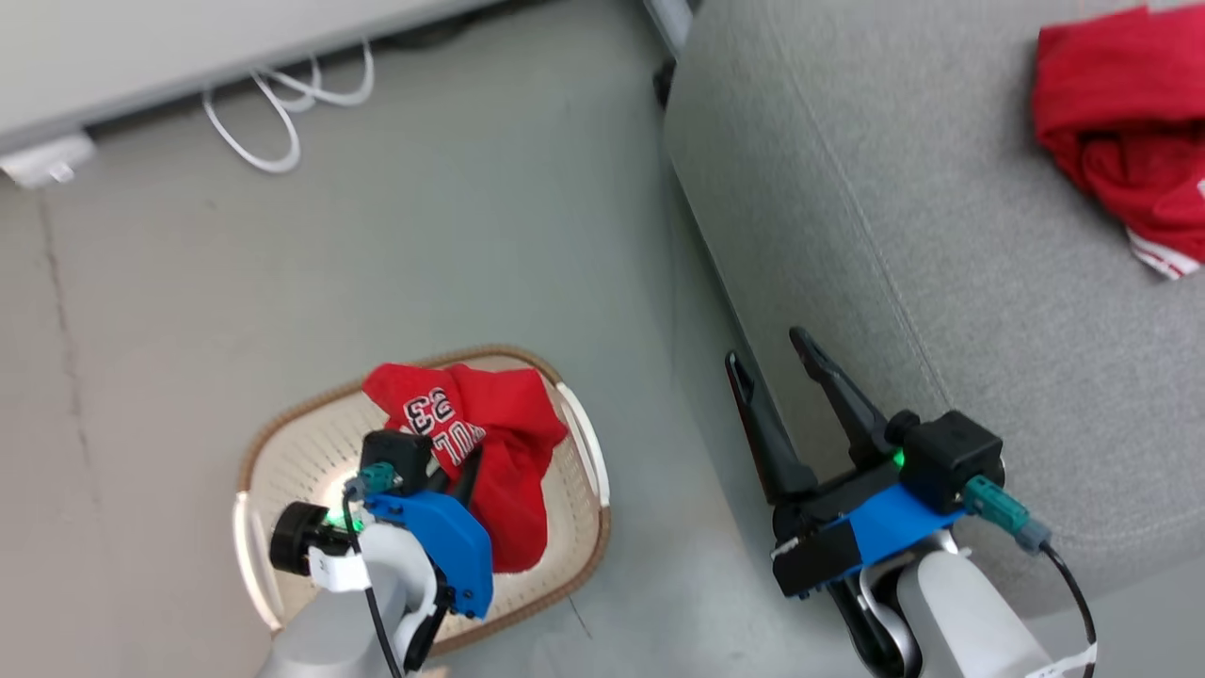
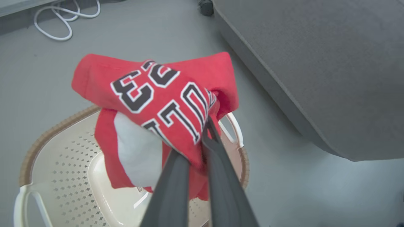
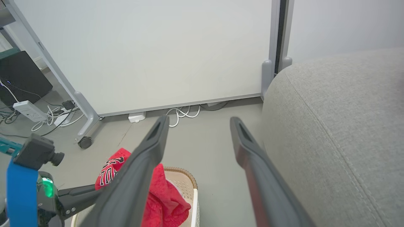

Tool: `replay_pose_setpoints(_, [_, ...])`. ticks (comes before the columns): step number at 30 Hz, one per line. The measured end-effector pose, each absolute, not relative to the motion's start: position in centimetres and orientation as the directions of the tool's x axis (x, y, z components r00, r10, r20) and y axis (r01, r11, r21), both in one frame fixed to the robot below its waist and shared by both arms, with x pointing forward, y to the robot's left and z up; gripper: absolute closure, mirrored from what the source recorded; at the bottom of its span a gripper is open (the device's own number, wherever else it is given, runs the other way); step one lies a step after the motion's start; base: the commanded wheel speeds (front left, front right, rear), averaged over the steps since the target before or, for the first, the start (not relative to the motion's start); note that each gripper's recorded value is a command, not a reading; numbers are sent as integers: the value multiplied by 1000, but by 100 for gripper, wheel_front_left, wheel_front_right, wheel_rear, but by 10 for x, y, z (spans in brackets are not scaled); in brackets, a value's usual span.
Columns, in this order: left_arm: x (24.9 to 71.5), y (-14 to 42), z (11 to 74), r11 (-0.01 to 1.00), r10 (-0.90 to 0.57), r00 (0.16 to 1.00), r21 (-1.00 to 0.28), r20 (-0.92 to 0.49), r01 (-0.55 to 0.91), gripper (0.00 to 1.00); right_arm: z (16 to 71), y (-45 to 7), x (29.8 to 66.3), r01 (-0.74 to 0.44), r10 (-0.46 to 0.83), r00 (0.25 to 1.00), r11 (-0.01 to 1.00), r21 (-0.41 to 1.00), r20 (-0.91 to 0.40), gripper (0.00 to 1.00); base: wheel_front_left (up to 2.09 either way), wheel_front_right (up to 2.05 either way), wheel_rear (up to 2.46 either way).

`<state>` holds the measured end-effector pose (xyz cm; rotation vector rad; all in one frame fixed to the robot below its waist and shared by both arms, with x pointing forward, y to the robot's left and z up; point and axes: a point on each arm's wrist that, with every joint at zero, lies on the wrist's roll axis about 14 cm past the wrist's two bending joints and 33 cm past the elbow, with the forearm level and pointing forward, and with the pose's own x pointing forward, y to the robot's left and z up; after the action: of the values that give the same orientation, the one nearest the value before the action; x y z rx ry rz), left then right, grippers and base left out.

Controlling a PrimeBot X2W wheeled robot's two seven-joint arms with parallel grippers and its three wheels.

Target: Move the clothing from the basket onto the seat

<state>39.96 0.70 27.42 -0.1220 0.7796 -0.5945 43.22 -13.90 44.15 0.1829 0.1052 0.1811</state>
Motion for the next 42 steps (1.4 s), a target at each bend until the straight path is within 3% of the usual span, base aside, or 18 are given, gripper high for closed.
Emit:
replay_pose_setpoints(11, [399,14,369,822,-569,702,-263,-429,505,100,481,-114,395,-240,246,969,950,199,-7,0,0,0,0])
replay_pose_setpoints(20, [401,17,435,812,-582,767,-234,-271,534,100,494,-89,377,-313,316,949,929,199,15,0,0,0,0])
replay_pose_setpoints(31, [414,4,517,781,-621,776,-160,-106,603,100,507,-57,372,-407,408,912,894,186,38,0,0,0,0])
replay_pose_setpoints(42, [422,-7,552,766,-640,765,-130,-71,629,100,507,-38,369,-456,459,888,870,186,32,0,0,0,0])
